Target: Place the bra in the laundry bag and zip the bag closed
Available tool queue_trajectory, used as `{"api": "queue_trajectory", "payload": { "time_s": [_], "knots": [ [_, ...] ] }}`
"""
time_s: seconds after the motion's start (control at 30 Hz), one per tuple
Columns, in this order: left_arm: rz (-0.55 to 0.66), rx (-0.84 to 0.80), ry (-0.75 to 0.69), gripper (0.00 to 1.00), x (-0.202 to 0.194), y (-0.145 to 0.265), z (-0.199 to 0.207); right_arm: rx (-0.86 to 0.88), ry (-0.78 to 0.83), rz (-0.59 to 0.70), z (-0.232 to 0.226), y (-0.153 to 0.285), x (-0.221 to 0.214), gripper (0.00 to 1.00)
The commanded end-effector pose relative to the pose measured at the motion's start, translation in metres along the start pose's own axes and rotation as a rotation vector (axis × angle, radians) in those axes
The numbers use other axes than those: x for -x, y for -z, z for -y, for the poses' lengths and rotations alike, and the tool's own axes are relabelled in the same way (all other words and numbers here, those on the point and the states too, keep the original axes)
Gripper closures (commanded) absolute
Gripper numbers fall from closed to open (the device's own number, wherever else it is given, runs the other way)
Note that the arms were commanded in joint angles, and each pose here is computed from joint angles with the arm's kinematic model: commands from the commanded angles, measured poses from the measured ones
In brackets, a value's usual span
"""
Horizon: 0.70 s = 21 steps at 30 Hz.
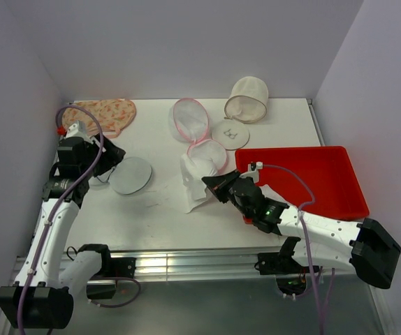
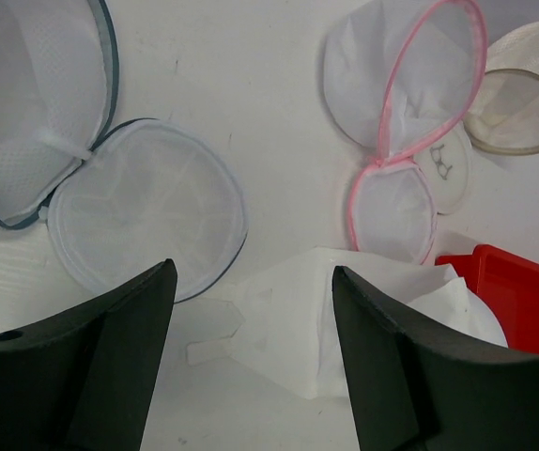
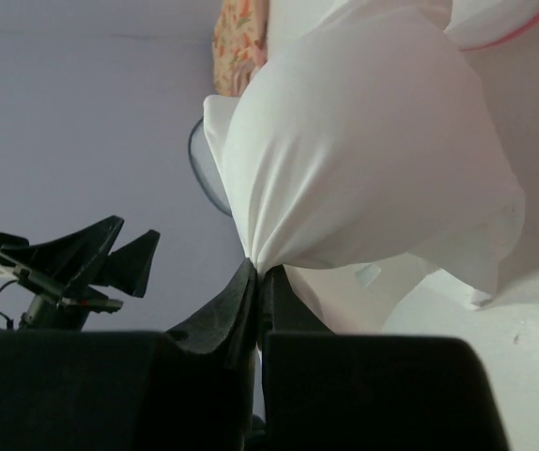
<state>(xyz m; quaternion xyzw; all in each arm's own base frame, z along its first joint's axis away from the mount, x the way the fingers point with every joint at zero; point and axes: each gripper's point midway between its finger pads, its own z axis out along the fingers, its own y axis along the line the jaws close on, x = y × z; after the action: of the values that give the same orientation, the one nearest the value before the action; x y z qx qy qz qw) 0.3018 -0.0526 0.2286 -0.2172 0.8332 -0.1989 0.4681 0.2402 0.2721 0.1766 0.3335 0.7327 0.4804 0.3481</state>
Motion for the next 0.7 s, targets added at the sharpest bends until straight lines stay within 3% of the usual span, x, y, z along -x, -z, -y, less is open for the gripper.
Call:
{"api": "queue_trajectory", "payload": {
  "time_s": [0.0, 0.53, 0.67],
  "knots": [
    [0.010, -0.059, -0.002, 0.26, 0.000, -0.002, 0.011, 0.004, -0.041, 0.070, 0.003, -0.003, 0.016, 1.00],
    [-0.218, -0.136, 0.021, 0.32, -0.119, -0.033, 0.037, -0.112, -0.029, -0.015, 0.053, -0.024, -0.010, 1.00],
    [-0.243, -0.118, 0.014, 0.32, -0.135, -0.040, 0.030, -0.082, -0.032, -0.070, 0.050, -0.032, -0.023, 0.92]
  ]
}}
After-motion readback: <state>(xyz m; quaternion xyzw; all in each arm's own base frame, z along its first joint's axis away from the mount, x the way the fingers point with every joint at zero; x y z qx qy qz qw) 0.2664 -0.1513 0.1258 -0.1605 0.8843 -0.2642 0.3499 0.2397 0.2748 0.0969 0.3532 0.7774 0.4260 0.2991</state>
